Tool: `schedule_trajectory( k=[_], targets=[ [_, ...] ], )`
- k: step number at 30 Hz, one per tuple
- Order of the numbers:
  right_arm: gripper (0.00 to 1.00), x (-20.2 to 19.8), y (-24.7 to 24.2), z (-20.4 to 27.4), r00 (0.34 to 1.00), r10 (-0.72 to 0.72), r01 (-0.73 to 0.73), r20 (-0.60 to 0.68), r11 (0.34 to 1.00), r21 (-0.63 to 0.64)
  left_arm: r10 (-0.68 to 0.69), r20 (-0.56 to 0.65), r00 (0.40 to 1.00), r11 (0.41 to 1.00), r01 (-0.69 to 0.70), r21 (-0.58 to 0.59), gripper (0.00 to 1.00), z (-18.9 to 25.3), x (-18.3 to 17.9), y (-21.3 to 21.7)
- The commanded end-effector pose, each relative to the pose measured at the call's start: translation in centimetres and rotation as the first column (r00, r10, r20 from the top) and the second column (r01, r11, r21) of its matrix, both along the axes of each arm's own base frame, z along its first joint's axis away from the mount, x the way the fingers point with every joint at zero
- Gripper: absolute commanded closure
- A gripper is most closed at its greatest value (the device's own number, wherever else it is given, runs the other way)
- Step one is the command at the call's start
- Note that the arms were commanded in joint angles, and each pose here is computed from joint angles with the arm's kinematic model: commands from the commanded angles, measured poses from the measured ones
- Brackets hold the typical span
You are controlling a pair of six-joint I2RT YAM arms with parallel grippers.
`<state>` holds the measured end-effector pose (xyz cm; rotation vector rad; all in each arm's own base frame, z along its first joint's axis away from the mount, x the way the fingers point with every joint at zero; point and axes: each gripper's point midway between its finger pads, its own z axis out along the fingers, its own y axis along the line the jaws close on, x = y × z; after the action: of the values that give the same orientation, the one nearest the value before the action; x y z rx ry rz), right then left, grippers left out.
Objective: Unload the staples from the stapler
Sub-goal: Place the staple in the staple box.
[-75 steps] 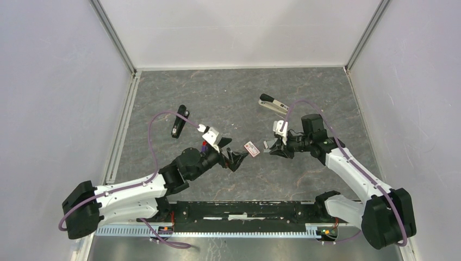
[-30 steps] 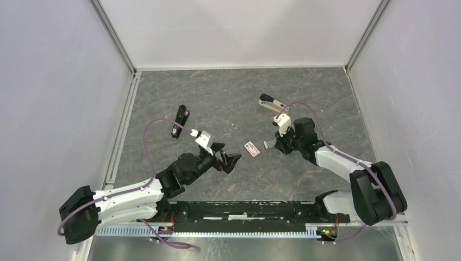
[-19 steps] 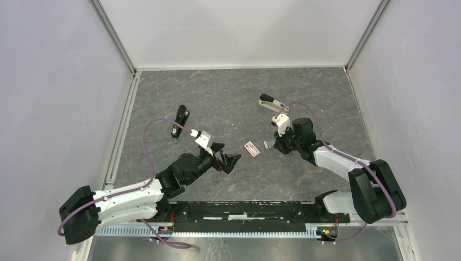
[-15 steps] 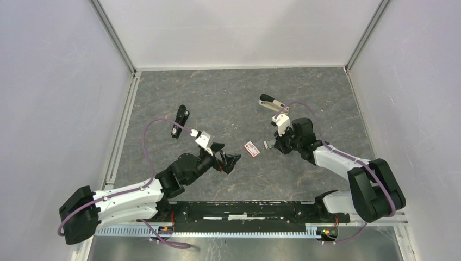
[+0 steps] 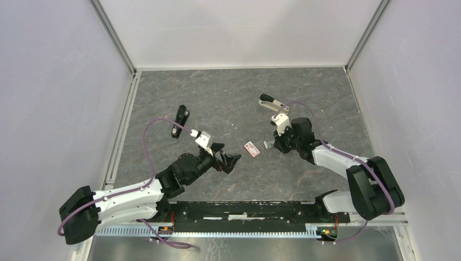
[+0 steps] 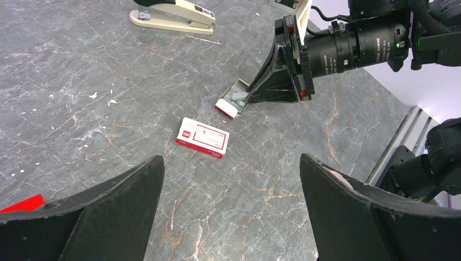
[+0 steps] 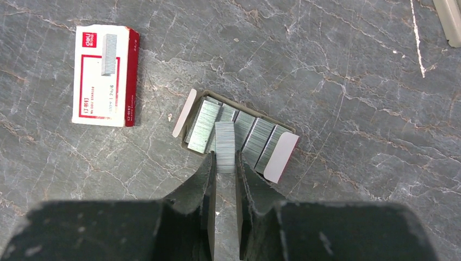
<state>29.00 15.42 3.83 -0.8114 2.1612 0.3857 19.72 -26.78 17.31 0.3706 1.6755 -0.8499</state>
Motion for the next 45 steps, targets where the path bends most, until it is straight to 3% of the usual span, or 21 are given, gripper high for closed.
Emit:
schedule_trajectory(
  k=[1, 10, 45],
  targets=[
    [0.85, 2.0, 0.8, 2.0, 0.997, -0.015, 0.013, 0.069, 1.0, 0.024, 0.032, -0.002, 0.999, 0.997, -0.032, -0.075, 0.0, 1.3, 0.4, 0.2],
    [0.81, 2.0, 0.9, 1.8, 0.997, -0.012, 0.01, 0.07, 1.0, 0.021, 0.029, 0.0, 1.0, 0.997, -0.029, -0.072, 0.0, 1.3, 0.5, 0.1],
    [0.81, 2.3, 0.9, 2.7, 0.993, -0.027, 0.025, 0.112, 0.999, 0.022, 0.031, -0.001, 1.0, 0.996, -0.031, -0.079, 0.0, 1.1, 0.4, 0.5]
  ],
)
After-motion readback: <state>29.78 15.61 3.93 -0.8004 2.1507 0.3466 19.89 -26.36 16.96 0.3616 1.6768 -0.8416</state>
